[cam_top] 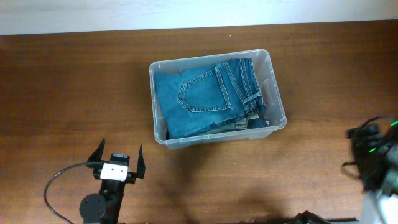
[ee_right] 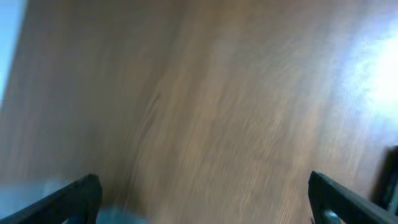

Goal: Pack container

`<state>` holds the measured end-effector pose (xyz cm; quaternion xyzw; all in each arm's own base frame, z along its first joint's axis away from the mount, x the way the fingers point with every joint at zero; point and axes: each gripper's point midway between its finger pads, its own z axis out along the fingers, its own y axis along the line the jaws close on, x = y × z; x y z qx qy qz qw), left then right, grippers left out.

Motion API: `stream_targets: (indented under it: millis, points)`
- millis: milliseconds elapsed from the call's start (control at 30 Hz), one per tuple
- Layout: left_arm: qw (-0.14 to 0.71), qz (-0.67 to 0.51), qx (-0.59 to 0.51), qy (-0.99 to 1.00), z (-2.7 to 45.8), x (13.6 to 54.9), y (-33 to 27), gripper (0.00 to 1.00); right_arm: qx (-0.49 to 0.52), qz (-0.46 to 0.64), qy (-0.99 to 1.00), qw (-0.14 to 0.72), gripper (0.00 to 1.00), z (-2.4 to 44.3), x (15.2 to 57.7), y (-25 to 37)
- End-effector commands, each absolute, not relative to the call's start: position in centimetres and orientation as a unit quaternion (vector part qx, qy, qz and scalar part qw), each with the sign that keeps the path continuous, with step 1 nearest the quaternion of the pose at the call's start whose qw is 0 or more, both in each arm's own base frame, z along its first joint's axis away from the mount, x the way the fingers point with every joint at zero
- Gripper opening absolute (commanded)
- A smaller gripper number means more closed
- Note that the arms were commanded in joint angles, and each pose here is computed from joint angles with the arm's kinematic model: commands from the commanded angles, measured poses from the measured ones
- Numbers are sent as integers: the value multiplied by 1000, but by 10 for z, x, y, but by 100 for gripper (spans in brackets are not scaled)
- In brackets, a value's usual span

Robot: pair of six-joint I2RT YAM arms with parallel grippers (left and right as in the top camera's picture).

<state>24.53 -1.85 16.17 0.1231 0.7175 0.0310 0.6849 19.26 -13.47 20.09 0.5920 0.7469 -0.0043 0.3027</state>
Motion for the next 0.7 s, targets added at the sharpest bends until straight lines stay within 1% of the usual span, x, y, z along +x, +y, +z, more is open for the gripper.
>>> stream_targets:
  millis: [0, 133, 233, 333, 400, 567, 633, 667]
  points:
    - [685, 33, 132, 715, 161, 245, -20, 99, 543, 11, 768, 339, 98, 204, 187, -104]
    - [685, 33, 132, 715, 161, 245, -20, 99, 509, -28, 761, 400, 98, 222, 167, -99]
    - [685, 33, 132, 715, 161, 245, -20, 99, 476, -19, 759, 443, 98, 232, 164, -88]
    - [685, 33, 132, 715, 161, 245, -20, 99, 440, 11, 757, 482, 98, 236, 170, -75]
    - [685, 33, 132, 715, 161, 245, -20, 99, 421, 30, 756, 501, 98, 232, 175, -67]
    - [685, 33, 132, 715, 161, 245, -20, 99, 365, 53, 762, 532, 98, 203, 196, -54]
    - [685, 33, 132, 715, 161, 245, -20, 99, 327, 66, 765, 550, 98, 195, 208, -46]
    - [685, 33, 132, 715, 161, 245, -20, 99, 292, 74, 767, 567, 99, 193, 217, -38]
